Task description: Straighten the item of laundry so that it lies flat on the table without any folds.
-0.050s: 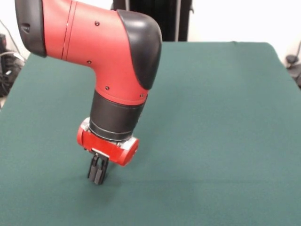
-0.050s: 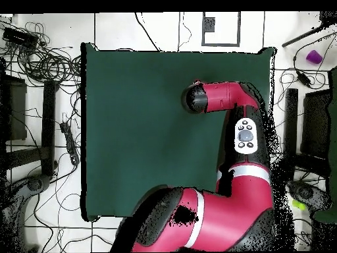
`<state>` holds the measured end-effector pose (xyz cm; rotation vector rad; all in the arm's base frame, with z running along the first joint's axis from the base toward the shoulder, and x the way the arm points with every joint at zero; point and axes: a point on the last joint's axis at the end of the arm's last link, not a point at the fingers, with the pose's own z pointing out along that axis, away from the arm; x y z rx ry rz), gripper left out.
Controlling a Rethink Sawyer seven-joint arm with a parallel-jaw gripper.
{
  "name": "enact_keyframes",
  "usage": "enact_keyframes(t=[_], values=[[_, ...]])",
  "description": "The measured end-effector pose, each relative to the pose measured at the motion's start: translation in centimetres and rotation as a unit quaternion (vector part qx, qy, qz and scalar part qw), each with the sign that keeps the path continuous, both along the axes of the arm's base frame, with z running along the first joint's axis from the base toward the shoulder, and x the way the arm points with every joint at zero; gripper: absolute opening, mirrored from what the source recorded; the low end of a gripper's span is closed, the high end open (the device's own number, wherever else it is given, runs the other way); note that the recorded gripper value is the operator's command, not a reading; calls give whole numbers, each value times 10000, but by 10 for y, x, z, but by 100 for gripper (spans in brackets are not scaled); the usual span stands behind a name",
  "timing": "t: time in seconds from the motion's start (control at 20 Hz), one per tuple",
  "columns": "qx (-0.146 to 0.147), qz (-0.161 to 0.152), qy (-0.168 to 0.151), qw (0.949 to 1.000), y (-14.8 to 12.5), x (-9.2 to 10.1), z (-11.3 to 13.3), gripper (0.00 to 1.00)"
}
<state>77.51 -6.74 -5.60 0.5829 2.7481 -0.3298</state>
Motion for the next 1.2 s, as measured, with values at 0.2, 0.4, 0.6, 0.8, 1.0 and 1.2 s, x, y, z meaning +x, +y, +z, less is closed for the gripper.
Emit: enact_keyframes(t=[0.2,0.4,0.6,0.8,1.0,1.2], values=[[-41,15,10,10000,0,-1,0,0],[-455,294,48,9985,4,-2,0,0],[-749,476,57,9960,16,11,-1,0],[-832,182,148,9963,7,38,-2,0],[-746,-323,282,9963,-23,58,-7,0],[-589,-850,408,9938,-53,72,-3,0]])
